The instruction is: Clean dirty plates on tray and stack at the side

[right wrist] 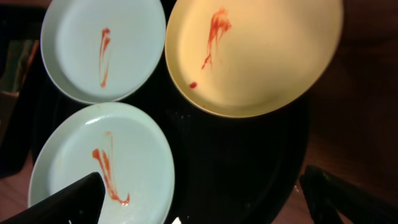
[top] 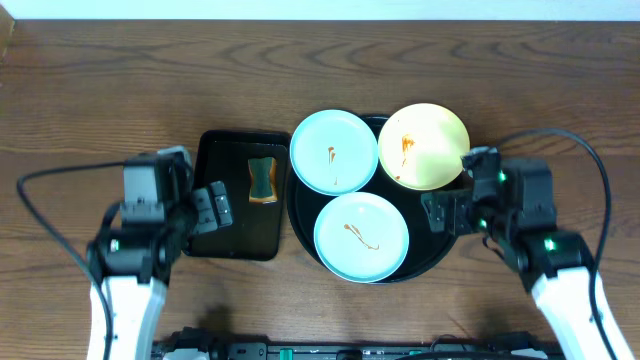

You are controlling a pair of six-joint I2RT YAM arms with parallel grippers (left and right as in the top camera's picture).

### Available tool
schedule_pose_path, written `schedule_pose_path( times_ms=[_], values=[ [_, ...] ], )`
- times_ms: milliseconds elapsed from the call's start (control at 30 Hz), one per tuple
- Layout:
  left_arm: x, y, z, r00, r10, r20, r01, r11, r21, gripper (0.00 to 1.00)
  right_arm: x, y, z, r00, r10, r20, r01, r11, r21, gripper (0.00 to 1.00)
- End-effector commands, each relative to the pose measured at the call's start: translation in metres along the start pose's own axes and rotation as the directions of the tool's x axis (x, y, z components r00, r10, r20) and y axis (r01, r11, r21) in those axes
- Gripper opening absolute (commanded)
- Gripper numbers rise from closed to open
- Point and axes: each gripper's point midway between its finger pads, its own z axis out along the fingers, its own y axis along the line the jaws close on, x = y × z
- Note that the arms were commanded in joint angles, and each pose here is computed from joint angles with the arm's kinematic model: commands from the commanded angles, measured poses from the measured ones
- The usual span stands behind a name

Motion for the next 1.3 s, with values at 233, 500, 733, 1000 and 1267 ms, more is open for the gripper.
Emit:
schedule_pose_path(
  times_ms=[233, 500, 733, 1000, 1267],
  values=[
    [0.007, -0.01, 0.015, 0.99, -0.009, -0.144, 0.015, 0.999, 0.039, 0.96, -0.01, 0.025, 0.014, 0.998, 0.0, -0.055, -0.009, 0.987, -0.158, 0.99],
    [-0.024, -0.033, 0.016, 1.0, -0.003, -0.025, 0.007, 0.987, 0.16, 0.96, -0.009, 0.025, 0.015, 0.998, 0.0, -0.061, -0.009, 0.987, -0.16, 0.99],
    [-0.079, -0.048, 0.019, 0.985, -0.044, 0.17, 0.006, 0.976, 0.219, 0.9, -0.004, 0.023, 0.023, 0.996, 0.011, -0.092, -0.025, 0.987, -0.156, 0.99],
    [-0.061, -0.07, 0.089, 0.999, 0.036, 0.025, -0.04, 0.981, 0.191, 0.86, 0.0, 0.026, 0.026, 0.994, 0.008, -0.11, -0.026, 0.987, -0.161, 0.98],
    [-0.03, -0.081, 0.144, 0.99, 0.105, -0.099, -0.092, 0.988, 0.127, 0.79, 0.0, 0.026, 0.026, 0.994, 0.008, -0.111, -0.026, 0.987, -0.161, 0.94]
  ],
)
